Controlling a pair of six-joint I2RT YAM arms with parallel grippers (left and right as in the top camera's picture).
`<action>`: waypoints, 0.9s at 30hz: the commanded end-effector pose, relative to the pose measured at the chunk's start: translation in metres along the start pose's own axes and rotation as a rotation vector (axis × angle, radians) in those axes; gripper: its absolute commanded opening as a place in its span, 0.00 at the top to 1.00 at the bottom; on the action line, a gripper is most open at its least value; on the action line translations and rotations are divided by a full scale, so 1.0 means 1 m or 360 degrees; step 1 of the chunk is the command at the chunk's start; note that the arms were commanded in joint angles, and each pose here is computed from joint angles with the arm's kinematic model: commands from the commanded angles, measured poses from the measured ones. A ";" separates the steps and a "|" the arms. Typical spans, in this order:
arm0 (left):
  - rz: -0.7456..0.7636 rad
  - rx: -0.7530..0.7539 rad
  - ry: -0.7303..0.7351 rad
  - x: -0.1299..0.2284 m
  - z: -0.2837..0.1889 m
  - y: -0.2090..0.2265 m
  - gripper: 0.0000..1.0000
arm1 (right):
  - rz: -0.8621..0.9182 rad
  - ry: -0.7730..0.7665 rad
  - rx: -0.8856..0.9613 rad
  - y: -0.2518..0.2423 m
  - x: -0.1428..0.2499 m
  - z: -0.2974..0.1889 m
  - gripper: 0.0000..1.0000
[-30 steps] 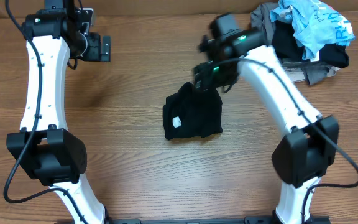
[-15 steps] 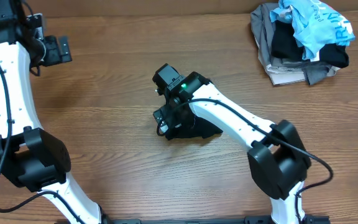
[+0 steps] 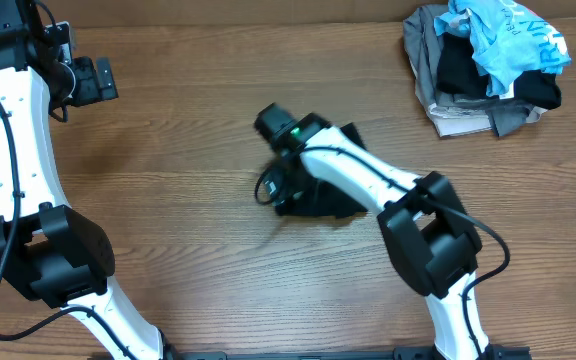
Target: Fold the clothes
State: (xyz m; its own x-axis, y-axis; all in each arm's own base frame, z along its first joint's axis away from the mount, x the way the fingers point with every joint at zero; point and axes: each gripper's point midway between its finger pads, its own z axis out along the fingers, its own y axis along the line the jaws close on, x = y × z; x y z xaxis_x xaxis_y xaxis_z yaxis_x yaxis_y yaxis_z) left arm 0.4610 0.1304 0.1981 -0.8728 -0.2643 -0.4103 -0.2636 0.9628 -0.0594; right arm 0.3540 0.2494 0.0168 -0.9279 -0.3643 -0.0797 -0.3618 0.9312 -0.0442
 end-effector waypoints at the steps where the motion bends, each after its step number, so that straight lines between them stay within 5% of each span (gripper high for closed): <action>1: -0.0006 0.0022 -0.0009 -0.004 0.001 -0.005 0.00 | 0.0247 0.0228 0.0141 -0.065 0.021 0.043 0.00; 4: -0.0006 0.0022 -0.0009 -0.004 0.001 -0.005 0.00 | 0.0348 0.0288 0.0101 -0.084 0.025 0.040 0.05; 6: -0.0006 0.0022 -0.0009 -0.004 0.001 -0.005 0.00 | 0.0412 0.0324 0.0029 -0.091 0.026 0.037 0.45; 7: -0.0004 0.0023 -0.0010 -0.004 0.001 -0.005 0.00 | 0.0435 0.0332 0.0000 -0.093 0.026 0.036 0.93; 15: 0.0003 0.0026 -0.0010 -0.004 0.001 -0.008 0.00 | 0.0497 0.0266 -0.0048 -0.109 0.003 -0.012 0.96; 27: 0.0004 0.0026 -0.0016 -0.005 0.001 -0.008 0.00 | 0.0614 -0.0595 0.0069 -0.175 -0.052 -0.259 0.96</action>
State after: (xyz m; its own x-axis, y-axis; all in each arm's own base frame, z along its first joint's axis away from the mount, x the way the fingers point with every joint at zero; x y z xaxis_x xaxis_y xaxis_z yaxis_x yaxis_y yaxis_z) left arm 0.4629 0.1276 0.1986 -0.8725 -0.2587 -0.4144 -0.2565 0.9645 -0.0621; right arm 0.4371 0.1336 0.2081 -0.9735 -0.0145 -0.2282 -0.0202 0.9995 0.0229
